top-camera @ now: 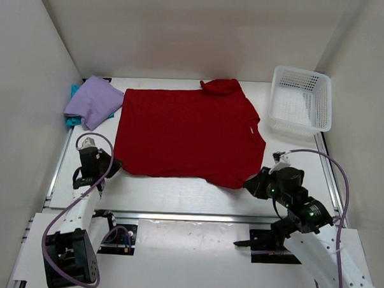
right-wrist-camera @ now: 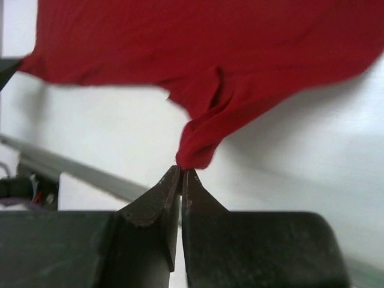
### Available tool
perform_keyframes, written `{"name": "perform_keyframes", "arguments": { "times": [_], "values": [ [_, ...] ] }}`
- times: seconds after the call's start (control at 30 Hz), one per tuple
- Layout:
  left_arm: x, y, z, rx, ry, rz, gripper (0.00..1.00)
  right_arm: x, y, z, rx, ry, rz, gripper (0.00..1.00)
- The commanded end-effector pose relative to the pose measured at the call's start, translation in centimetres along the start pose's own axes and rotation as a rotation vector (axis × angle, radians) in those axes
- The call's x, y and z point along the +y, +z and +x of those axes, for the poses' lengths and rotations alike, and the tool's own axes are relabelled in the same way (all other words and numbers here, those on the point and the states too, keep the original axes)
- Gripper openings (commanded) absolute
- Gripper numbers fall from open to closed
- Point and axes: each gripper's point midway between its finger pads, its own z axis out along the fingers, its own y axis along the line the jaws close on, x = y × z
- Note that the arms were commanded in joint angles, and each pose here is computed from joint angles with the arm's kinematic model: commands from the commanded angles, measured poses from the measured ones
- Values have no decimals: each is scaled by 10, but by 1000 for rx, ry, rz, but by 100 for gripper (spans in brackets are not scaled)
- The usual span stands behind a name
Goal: Fold and stack the t-shirts
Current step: Flatten out the tshirt, then grap the side of the flattened tshirt closest away from the robot with both arms
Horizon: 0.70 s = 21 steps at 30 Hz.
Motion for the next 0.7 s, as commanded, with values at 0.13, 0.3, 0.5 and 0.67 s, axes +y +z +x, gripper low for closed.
{"name": "perform_keyframes", "arguments": {
  "times": [0.13, 0.3, 0.5, 0.67],
  "values": [
    [-8, 4, 14, 38, 10, 43, 0, -8, 23, 55, 156, 141, 55, 0],
    [-25, 0, -13, 3, -11, 64, 0, -23, 17, -4, -43, 67, 139, 0],
    [-45, 8, -55, -88, -76, 73, 0, -53, 24, -105, -206, 41, 123, 0],
    [-56, 18, -75, -134, -124, 75, 0, -56, 41, -167, -312, -46, 153, 0]
  ]
}}
